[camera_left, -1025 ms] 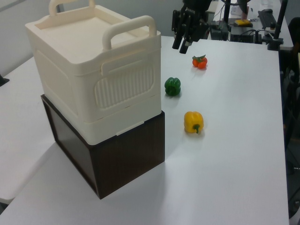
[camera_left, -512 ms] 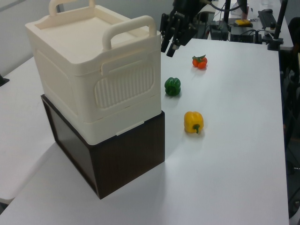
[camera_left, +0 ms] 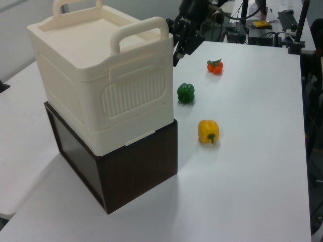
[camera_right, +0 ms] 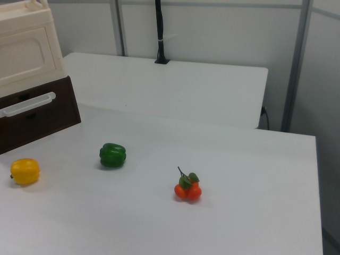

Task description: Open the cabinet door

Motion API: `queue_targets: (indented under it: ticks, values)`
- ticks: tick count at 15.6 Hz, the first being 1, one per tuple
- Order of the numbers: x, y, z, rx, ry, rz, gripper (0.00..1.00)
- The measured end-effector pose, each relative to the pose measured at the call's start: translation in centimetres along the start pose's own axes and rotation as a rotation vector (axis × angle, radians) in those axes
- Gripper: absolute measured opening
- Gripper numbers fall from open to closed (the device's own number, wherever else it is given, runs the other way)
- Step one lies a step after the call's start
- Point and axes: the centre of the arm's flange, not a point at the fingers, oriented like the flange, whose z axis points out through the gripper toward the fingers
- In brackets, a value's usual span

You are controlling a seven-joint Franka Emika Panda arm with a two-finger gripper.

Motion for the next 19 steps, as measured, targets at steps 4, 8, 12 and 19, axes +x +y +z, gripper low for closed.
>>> queue_targets:
  ticks: [4, 8, 12, 19]
  values:
    - [0.04, -0.06, 0.29, 0.004, 0.001, -0.001, 0.26]
    - [-0.03, 0.19, 0.31, -0.001, 0.006, 0.002, 0.14]
    - [-0.03, 0.19, 0.31, -0.002, 0.007, 0.002, 0.14]
    - [-0.4, 0.14, 0.09, -0.007, 0.0, 0.005, 0.14]
